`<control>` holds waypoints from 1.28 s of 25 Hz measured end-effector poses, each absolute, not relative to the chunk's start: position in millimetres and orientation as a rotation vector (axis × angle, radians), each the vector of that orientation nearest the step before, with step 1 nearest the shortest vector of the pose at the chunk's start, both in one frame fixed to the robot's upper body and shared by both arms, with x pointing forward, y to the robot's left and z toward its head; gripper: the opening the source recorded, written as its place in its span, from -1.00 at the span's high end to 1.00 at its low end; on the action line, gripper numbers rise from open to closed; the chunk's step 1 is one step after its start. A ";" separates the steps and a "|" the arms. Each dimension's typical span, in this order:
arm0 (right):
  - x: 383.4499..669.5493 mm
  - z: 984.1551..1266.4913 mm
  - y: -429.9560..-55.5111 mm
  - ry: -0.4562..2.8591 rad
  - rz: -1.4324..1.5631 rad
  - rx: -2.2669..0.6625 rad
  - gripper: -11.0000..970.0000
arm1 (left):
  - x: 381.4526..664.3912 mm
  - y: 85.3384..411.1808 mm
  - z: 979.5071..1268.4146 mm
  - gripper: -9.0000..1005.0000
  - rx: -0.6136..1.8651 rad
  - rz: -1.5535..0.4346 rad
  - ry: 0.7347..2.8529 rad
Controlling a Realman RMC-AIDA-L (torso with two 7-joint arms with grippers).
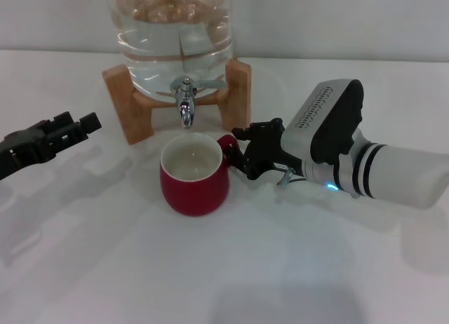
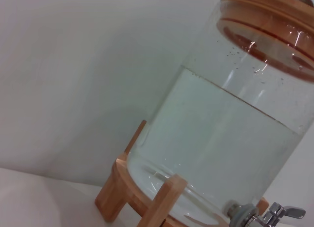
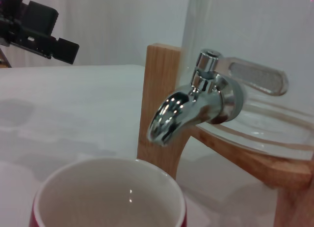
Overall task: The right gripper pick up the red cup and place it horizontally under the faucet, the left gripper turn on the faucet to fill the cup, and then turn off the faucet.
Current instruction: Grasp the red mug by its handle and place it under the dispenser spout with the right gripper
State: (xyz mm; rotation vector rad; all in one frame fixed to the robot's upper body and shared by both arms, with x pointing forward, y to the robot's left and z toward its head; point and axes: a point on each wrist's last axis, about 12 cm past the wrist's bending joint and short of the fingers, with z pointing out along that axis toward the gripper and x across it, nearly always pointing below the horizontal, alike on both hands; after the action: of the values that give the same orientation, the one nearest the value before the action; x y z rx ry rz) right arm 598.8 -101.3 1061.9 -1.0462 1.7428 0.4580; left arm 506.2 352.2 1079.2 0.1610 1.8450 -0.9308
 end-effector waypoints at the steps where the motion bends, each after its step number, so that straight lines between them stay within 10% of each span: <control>1: 598.8 1062.0 -101.4 1.743 0.458 -1.046 0.34 | 506.2 352.2 1079.1 -0.71 0.161 -0.930 1.845; 32: 600.4 1064.4 -103.9 1.725 0.467 -1.049 0.04 | 506.5 352.6 1079.0 -0.70 0.157 -0.927 1.846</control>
State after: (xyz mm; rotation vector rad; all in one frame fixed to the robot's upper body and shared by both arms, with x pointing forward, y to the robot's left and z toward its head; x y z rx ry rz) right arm 600.4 -103.9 1064.4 -1.0487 1.7253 0.4665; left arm 506.5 352.6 1079.0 0.1574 1.8460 -0.9269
